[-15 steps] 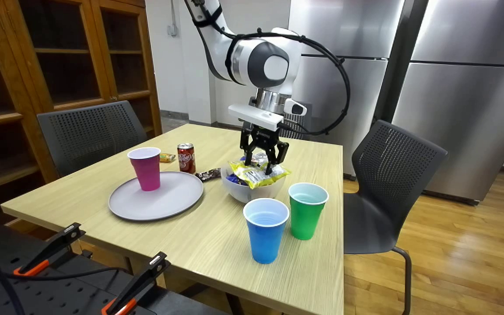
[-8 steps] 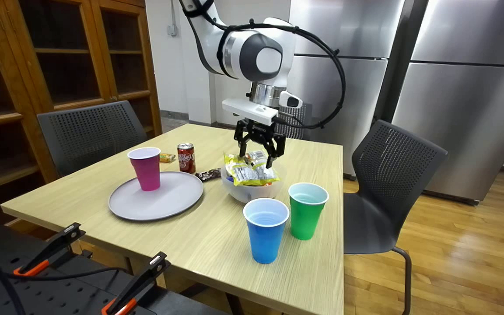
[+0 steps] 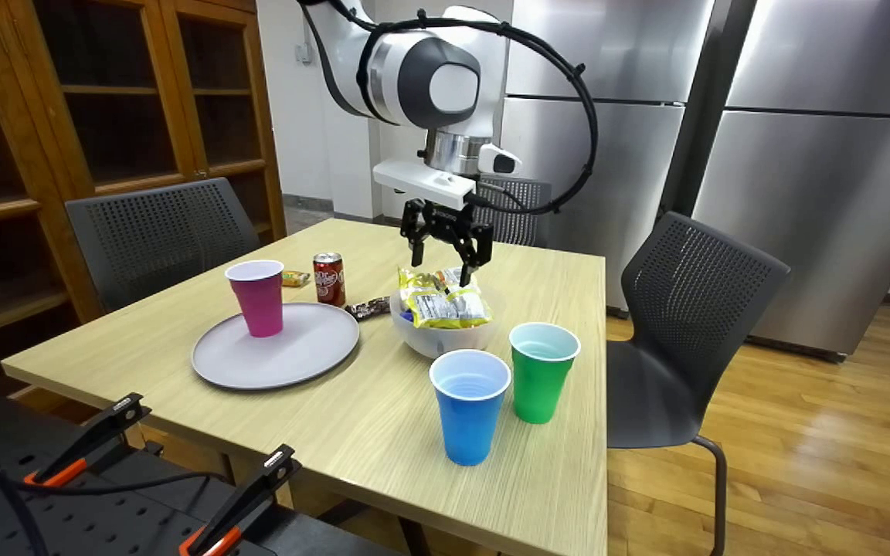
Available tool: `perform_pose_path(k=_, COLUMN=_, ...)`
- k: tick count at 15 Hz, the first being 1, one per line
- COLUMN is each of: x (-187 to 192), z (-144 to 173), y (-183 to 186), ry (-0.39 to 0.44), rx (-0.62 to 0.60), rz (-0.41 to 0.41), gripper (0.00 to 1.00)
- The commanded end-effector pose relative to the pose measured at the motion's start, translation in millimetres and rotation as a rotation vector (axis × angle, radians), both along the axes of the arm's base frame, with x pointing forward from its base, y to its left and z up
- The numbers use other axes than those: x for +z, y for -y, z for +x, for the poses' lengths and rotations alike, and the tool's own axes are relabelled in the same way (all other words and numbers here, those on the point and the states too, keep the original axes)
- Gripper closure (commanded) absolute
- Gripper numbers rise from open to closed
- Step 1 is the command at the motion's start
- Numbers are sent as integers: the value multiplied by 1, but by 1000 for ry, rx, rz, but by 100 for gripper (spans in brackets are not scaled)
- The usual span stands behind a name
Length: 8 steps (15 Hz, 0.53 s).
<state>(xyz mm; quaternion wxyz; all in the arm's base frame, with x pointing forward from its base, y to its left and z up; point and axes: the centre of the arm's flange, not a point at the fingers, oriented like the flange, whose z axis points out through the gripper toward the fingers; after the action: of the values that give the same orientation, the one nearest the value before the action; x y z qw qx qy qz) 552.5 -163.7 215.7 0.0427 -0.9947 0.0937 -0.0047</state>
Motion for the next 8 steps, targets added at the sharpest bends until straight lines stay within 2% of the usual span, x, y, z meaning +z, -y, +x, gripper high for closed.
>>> perform_pose_path(k=1, x=23, z=-22, y=-22, ry=47, rx=-3, rz=-6, gripper=0)
perform_pose_path(k=8, x=38, z=-38, y=-56, ry=91, rx=47, rz=-23, gripper=0)
